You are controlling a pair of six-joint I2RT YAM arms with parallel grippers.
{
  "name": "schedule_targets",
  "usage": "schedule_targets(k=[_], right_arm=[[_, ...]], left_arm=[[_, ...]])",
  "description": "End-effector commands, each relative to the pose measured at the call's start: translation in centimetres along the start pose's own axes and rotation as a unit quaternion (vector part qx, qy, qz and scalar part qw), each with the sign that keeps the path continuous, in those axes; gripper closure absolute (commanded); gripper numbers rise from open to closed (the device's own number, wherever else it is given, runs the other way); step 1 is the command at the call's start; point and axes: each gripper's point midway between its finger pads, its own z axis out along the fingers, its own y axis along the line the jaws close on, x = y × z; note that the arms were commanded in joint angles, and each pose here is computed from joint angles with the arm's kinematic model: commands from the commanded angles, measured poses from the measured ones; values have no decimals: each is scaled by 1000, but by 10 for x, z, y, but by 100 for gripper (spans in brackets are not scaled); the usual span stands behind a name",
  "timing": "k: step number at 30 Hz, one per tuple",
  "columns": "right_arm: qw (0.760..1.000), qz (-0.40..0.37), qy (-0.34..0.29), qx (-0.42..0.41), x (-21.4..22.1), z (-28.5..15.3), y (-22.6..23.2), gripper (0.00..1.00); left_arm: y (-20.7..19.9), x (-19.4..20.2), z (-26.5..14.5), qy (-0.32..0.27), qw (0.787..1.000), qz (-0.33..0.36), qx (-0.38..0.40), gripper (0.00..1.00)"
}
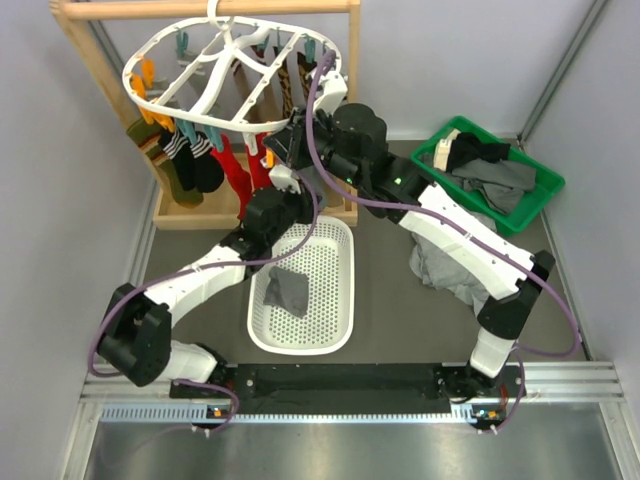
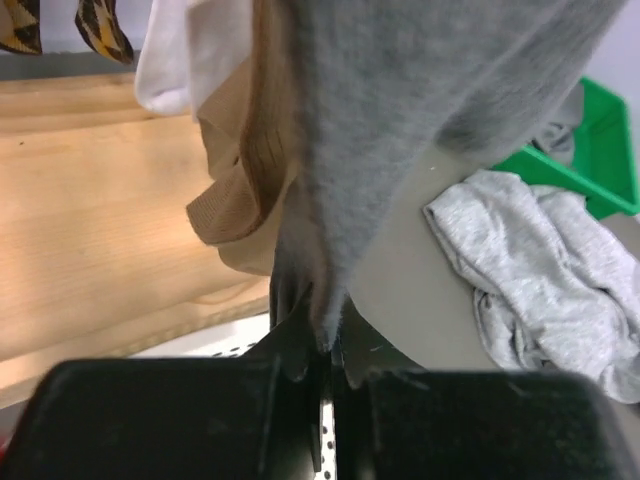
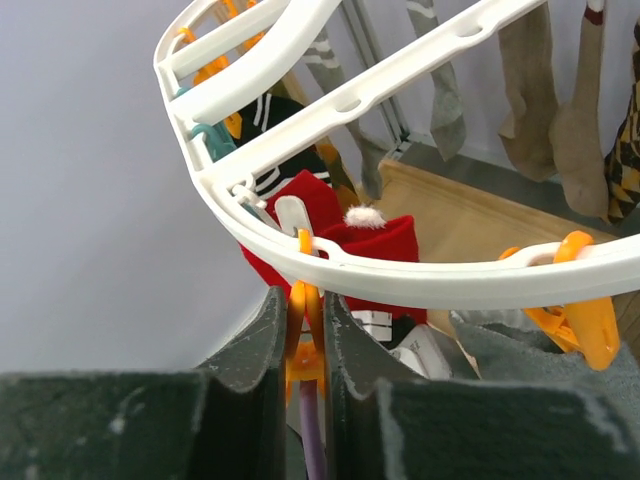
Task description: Remove the socks clipped to the hanger
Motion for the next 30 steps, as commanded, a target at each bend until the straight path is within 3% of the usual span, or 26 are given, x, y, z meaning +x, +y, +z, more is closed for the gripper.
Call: schedule_targets(k=[1,4,13,24,30], right_arm=[[999,2,-1,-49,-14,-23,26,84],[999,-17,4,-51,-15,-29,26,60],[998,-60,18,-31,-27,-56,5,27],[995,-94,-4,28,-50,-57,-26,29],[994,-98,0,42,-44,-50,-33,32]], left_arm=[[-25,-32,-10,-21,998,-9,55,100],[-37,-34,-26,-13,996,-23,83,100],[-56,-26,-61,28,987,-53,151,100],[-57,-20,-79,34,983,-85,161,100],[-69,-22,-85,26,967,-174,187,100]])
